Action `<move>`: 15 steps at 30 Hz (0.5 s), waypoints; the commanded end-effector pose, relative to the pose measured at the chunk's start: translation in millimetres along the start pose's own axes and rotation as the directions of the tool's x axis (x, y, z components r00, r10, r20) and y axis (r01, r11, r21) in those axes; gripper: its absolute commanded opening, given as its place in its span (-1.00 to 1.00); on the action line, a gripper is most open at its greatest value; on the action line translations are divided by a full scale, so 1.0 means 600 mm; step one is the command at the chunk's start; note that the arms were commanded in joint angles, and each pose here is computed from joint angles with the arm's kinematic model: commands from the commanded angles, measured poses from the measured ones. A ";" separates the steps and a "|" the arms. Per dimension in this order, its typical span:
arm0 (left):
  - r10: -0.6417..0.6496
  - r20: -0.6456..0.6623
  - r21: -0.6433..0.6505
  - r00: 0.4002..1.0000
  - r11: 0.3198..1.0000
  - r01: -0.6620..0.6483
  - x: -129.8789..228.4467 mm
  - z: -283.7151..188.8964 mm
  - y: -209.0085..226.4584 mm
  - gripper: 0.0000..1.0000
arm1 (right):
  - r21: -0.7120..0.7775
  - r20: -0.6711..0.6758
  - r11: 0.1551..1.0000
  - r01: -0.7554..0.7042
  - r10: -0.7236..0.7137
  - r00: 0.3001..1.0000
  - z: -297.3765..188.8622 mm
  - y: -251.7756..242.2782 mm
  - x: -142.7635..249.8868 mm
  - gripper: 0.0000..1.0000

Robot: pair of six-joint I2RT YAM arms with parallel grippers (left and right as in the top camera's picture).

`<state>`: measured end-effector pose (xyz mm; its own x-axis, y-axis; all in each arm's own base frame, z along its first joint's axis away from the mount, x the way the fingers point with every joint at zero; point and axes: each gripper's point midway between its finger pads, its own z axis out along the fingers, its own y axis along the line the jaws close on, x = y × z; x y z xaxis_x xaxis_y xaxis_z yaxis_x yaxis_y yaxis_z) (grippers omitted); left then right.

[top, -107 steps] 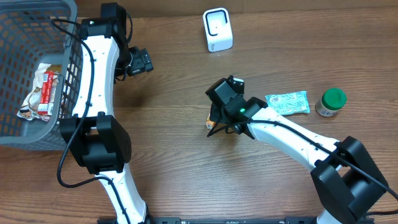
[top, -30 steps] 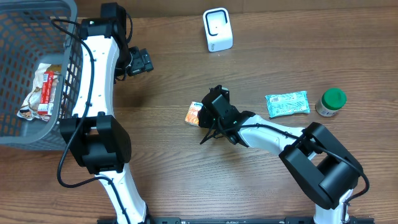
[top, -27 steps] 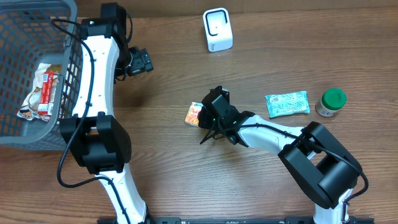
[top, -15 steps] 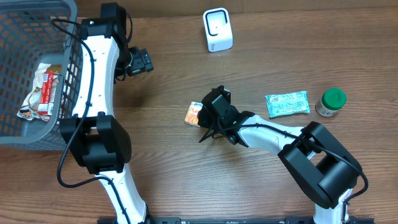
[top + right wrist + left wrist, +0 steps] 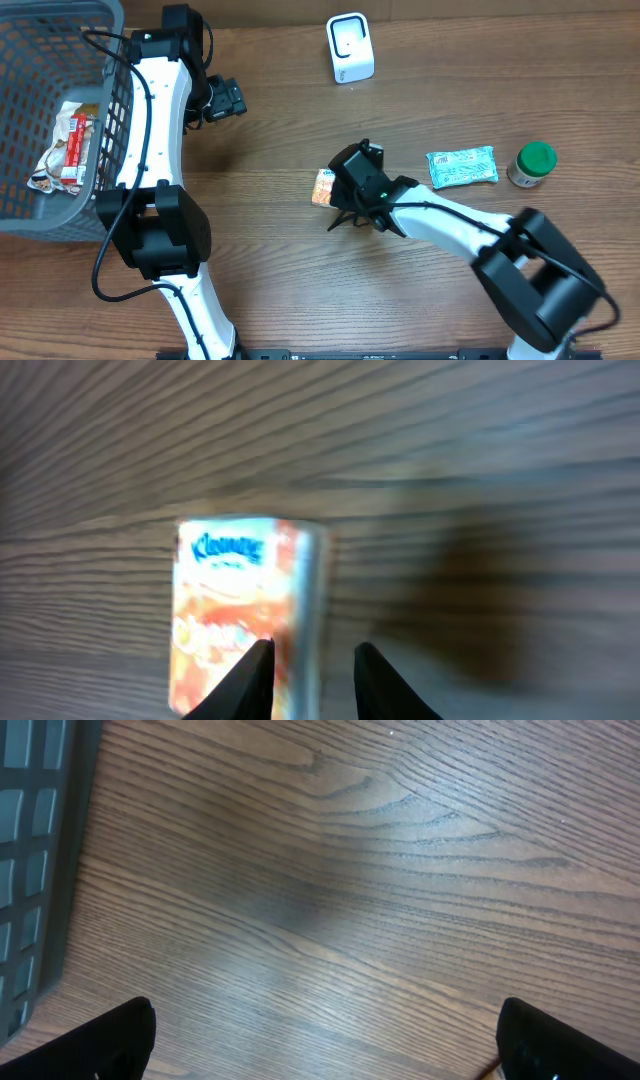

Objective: Scan the item barcode

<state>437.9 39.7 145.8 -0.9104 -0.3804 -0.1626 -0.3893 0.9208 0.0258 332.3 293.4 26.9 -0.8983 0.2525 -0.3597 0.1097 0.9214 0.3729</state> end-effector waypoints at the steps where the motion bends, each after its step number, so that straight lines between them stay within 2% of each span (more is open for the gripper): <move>1: 0.021 -0.005 0.008 1.000 1.000 -0.021 0.003 0.001 -0.003 0.99 | 0.062 0.095 0.998 0.017 -0.023 0.995 -0.038 -0.017 -0.037 -0.46; 5: 0.021 -0.005 0.008 1.000 1.000 -0.021 0.003 0.001 -0.003 1.00 | 0.100 0.065 0.995 0.024 -0.030 0.997 -0.038 -0.033 -0.025 -0.49; 7: 0.021 -0.005 0.008 1.000 1.000 -0.021 0.003 0.001 -0.003 0.99 | 0.040 0.053 0.997 0.069 -0.071 0.996 -0.038 -0.011 -0.025 -0.50; 9: 0.021 -0.005 0.008 1.000 1.000 -0.021 0.003 0.001 -0.003 1.00 | -0.095 0.031 0.986 0.137 -0.135 0.990 -0.039 0.036 -0.021 -0.39; 11: 0.021 -0.005 0.008 1.000 1.000 -0.021 0.003 0.001 -0.003 1.00 | -0.163 0.035 0.976 0.142 -0.138 0.990 -0.042 0.060 -0.023 -0.25; 13: 0.021 -0.005 0.008 1.000 1.000 -0.021 0.003 0.001 -0.003 1.00 | -0.176 0.055 0.974 0.142 -0.135 0.989 -0.043 0.067 -0.030 -0.07; 15: 0.021 -0.005 0.008 1.000 1.000 -0.021 0.003 0.001 -0.003 1.00 | -0.157 0.068 0.978 0.140 -0.131 0.989 -0.041 0.061 -0.034 -0.03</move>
<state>437.9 39.6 145.8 -0.9104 -0.3804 -0.1625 -0.3892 0.9208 0.0255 343.5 311.6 60.1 -0.8777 0.1730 -0.4469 -0.0458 0.8980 0.4376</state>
